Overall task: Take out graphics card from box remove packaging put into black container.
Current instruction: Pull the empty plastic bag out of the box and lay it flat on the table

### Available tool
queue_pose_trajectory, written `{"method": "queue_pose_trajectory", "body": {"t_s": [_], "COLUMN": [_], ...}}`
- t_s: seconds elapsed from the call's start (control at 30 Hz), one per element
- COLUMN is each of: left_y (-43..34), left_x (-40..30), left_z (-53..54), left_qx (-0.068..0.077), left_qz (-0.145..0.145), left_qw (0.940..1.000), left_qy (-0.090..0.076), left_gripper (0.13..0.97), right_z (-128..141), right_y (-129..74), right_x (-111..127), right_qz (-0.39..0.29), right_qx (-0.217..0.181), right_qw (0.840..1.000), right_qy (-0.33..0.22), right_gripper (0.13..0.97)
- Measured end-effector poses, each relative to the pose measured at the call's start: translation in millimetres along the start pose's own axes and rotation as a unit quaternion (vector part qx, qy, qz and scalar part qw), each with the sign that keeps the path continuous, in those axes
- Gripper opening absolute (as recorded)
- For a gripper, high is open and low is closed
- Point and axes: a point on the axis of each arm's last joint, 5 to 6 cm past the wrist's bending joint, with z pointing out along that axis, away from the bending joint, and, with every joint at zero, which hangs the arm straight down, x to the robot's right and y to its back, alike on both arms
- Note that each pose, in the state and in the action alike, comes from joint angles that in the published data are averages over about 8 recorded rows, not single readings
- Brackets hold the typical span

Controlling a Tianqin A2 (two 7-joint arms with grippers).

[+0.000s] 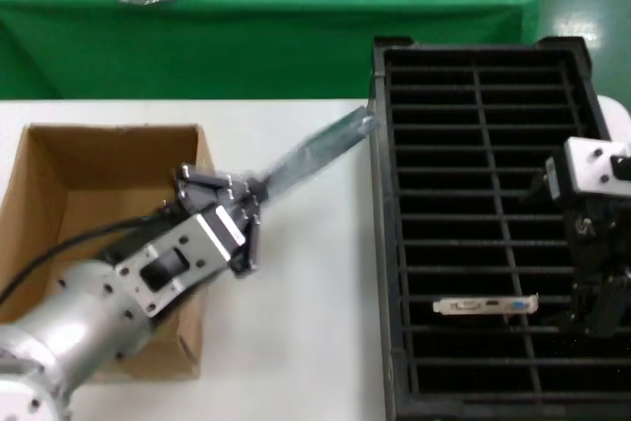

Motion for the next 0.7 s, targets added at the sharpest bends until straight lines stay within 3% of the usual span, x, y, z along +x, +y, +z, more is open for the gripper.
{"method": "queue_pose_trajectory", "body": {"t_s": [0.07,0.17,0.27,0.37,0.47,0.57,0.7], "left_y": [-1.3,0.6,6.7,14.8,21.9,27.8,34.4], "left_x": [3.4,10.1,18.5,27.8,34.1,36.9,37.5], "left_z": [5.7,16.1,28.2,40.7,49.9,55.6,60.9], "left_qx": [-0.01,-0.021,-0.032,-0.049,-0.073,-0.103,-0.142], "left_qz": [-0.059,-0.148,-0.23,-0.309,-0.372,-0.416,-0.454], "left_qw": [0.9981,0.9879,0.971,0.9475,0.9234,0.9021,0.8796], "left_qy": [0.016,0.041,0.059,0.066,0.062,0.047,0.019], "left_gripper": [0.139,0.139,0.139,0.139,0.139,0.139,0.139], "right_z": [0,0,0,0,0,0,0], "right_y": [0,0,0,0,0,0,0], "right_x": [0,0,0,0,0,0,0], "right_qz": [0.0,0.0,0.0,0.0,0.0,0.0,0.0], "right_qx": [0.0,0.0,0.0,0.0,0.0,0.0,0.0], "right_qw": [1.0,1.0,1.0,1.0,1.0,1.0,1.0], "right_qy": [0.0,0.0,0.0,0.0,0.0,0.0,0.0], "right_gripper": [0.953,0.958,0.964,0.966,0.966,0.966,0.966]}}
